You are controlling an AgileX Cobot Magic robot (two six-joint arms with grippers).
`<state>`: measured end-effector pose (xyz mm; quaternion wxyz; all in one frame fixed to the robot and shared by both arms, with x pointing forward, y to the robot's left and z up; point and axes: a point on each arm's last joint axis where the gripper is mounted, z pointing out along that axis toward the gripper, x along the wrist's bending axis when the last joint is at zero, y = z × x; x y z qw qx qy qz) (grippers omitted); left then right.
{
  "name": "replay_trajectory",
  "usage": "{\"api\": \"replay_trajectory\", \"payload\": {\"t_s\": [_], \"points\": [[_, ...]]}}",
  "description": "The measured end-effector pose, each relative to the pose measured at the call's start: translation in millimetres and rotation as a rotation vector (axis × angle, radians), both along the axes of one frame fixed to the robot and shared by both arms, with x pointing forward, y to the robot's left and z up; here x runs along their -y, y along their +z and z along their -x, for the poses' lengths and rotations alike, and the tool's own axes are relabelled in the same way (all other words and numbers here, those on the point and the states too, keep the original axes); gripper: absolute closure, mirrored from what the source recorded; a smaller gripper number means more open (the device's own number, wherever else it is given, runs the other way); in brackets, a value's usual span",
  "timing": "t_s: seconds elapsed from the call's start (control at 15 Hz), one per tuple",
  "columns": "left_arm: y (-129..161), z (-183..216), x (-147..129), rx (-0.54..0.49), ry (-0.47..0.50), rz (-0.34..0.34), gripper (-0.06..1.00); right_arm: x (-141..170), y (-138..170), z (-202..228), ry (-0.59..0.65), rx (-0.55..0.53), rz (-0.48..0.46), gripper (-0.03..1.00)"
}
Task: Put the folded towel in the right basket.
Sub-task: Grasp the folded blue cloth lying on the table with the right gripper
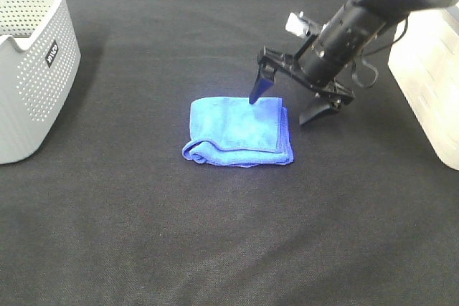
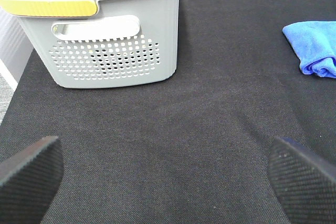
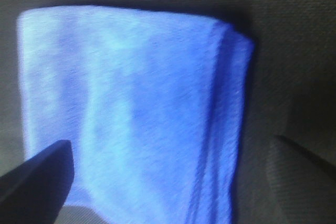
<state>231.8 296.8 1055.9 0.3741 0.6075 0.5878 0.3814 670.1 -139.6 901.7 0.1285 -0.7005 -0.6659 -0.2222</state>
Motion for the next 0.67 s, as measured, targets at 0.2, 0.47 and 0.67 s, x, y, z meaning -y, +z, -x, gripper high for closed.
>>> {"api": "replay_trajectory", "payload": {"t_s": [0.2, 0.47, 0.67], "points": [[0, 0, 0, 0.000, 0.000, 0.000, -0.04, 0, -19, -1, -0.007, -0.035, 0.003, 0.02], [0, 0, 0, 0.000, 0.000, 0.000, -0.04, -2, -23, -4, -0.020, -0.050, -0.022, 0.03], [0, 0, 0, 0.000, 0.000, 0.000, -0.04, -14, -33, -6, -0.032, -0.066, -0.161, 0.09]]}}
